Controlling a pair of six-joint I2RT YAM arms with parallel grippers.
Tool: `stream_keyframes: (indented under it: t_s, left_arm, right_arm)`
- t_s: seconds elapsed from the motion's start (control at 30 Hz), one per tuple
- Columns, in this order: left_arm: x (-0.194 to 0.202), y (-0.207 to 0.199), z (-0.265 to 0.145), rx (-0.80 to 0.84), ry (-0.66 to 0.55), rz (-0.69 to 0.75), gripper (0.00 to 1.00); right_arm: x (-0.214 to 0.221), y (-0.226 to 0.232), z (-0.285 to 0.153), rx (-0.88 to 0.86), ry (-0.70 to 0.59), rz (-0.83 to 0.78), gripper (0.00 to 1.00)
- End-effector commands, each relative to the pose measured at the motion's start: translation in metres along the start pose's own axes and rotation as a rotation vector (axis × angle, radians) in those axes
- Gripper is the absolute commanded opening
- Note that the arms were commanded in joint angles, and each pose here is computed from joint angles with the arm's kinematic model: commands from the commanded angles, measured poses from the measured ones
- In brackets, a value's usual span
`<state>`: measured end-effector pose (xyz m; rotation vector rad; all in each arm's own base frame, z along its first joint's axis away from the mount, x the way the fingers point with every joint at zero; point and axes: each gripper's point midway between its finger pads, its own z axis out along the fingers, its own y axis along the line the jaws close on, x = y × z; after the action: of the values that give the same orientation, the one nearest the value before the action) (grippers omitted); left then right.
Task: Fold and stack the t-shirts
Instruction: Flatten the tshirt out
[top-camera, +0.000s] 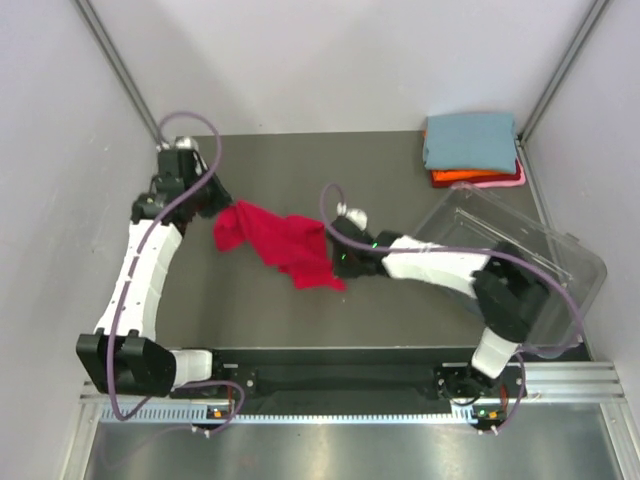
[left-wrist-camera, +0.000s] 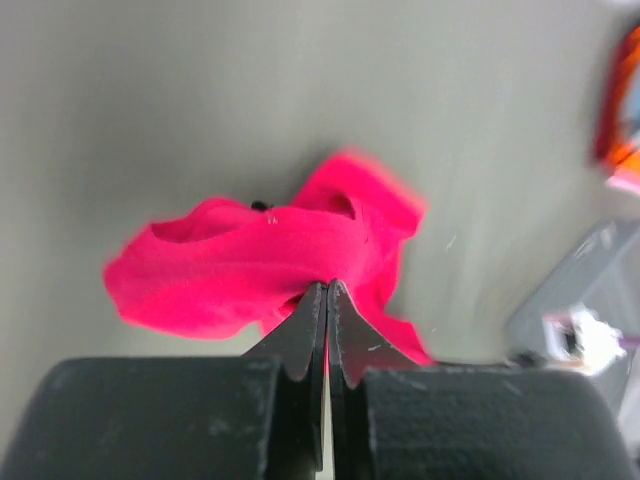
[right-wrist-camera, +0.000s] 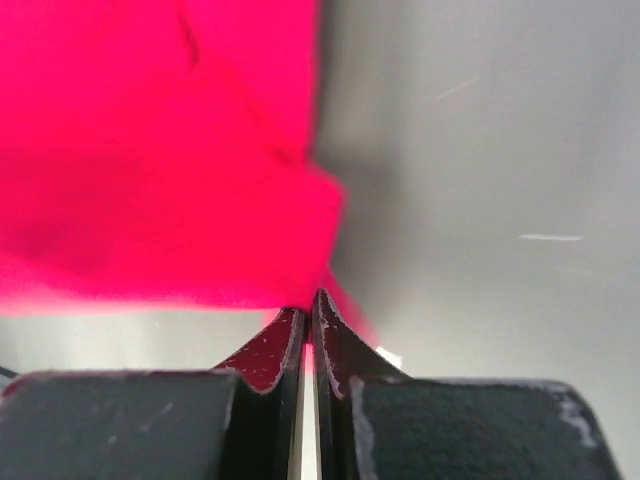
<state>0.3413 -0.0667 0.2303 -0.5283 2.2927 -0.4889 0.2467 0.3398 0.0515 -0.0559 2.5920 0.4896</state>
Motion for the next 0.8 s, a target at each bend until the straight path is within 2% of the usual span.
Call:
stream_keyframes:
  t_s: [0.0,0.03,0.1,0.17,0.23,0.27,0.37,0.43,0.57,0.67,0.7,0.77]
  left_arm:
    - [-0.094,-0.042,-0.088,0.038,-0.343,0.094,0.00]
    - [-0.098,-0.047,-0.100,0.049,-0.361,0.101,0.00]
    - [-0.095,-0.054,-0.124,0.083,-0.386,0.100,0.00]
    - [-0.076,-0.062,-0.144,0.165,-0.367,0.097,0.00]
    - [-0.049,-0.064,-0.142,0.231,-0.298,0.094,0.00]
    - [-0.039,-0.063,-0.154,0.255,-0.307,0.093,0.00]
    - [-0.013,-0.051,-0.150,0.244,-0.262,0.078,0.00]
    - [0.000,-0.043,-0.134,0.232,-0.213,0.071,0.00]
    - [-0.011,-0.047,-0.114,0.238,-0.228,0.064,0.00]
    - [-0.034,-0.063,-0.115,0.275,-0.282,0.074,0.00]
    - [-0.057,-0.078,-0.126,0.316,-0.359,0.082,0.00]
    - [-0.085,-0.095,-0.135,0.354,-0.440,0.064,0.00]
  right_arm:
    - [-0.088,-0.021,-0.111,0.065,-0.198,-0.177,0.00]
    - [-0.104,-0.016,-0.135,0.056,-0.246,-0.189,0.00]
    - [-0.103,-0.017,-0.174,0.020,-0.259,-0.213,0.00]
    - [-0.101,-0.012,-0.207,-0.059,-0.295,-0.215,0.00]
    - [-0.096,-0.014,-0.217,-0.089,-0.306,-0.212,0.00]
    - [-0.096,-0.014,-0.227,-0.113,-0.325,-0.216,0.00]
    - [-0.102,-0.016,-0.232,-0.097,-0.338,-0.280,0.00]
    - [-0.119,-0.021,-0.234,-0.067,-0.361,-0.296,0.00]
    - [-0.168,-0.036,-0.225,0.025,-0.395,-0.312,0.00]
    - [-0.216,-0.036,-0.248,0.045,-0.484,-0.293,0.00]
    - [-0.234,-0.038,-0.258,0.051,-0.525,-0.275,0.00]
    - [-0.269,-0.018,-0.285,-0.018,-0.621,-0.260,0.00]
